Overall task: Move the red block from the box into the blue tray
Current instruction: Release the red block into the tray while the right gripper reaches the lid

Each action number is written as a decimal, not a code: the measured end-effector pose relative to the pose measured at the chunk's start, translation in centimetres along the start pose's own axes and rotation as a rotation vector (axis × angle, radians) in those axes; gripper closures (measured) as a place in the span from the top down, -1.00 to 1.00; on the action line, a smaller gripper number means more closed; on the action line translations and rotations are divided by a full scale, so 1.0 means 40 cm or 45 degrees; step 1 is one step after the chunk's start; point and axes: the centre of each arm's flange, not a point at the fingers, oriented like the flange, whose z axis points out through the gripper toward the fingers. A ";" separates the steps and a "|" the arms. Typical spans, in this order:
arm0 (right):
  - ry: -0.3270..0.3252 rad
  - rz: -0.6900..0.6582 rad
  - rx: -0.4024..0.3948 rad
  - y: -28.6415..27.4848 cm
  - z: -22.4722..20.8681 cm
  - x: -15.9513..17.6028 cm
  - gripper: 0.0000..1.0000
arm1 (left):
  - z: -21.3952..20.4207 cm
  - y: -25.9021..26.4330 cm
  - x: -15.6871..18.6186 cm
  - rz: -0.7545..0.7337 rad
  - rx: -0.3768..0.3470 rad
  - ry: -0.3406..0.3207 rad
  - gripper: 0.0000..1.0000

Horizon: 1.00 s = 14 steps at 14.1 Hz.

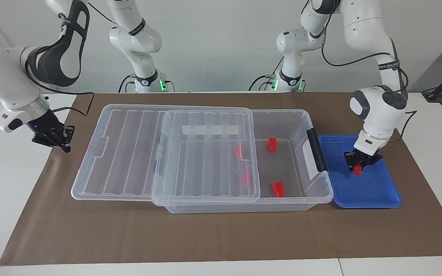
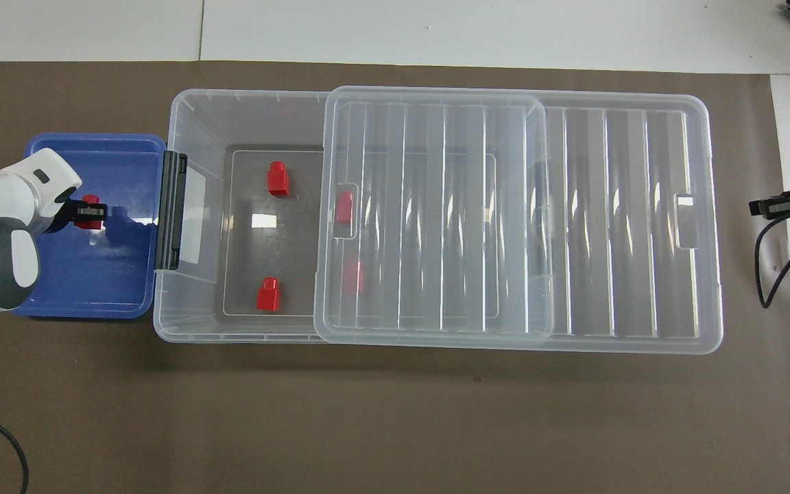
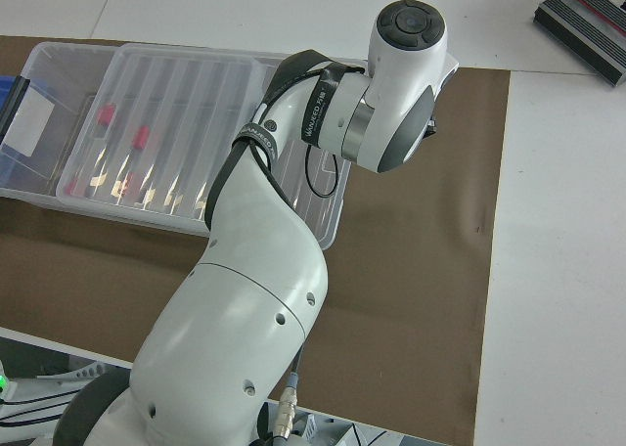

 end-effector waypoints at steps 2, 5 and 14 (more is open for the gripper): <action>0.009 0.010 0.041 -0.015 0.014 0.008 -0.98 | 0.035 -0.003 -0.011 0.003 0.000 0.004 -0.31; 0.035 0.031 0.106 -0.037 0.024 0.018 -0.98 | 0.042 -0.014 -0.016 0.017 0.003 0.005 -0.31; 0.053 0.001 0.140 -0.201 0.059 0.091 -0.98 | 0.021 -0.009 -0.003 0.029 -0.001 -0.004 0.56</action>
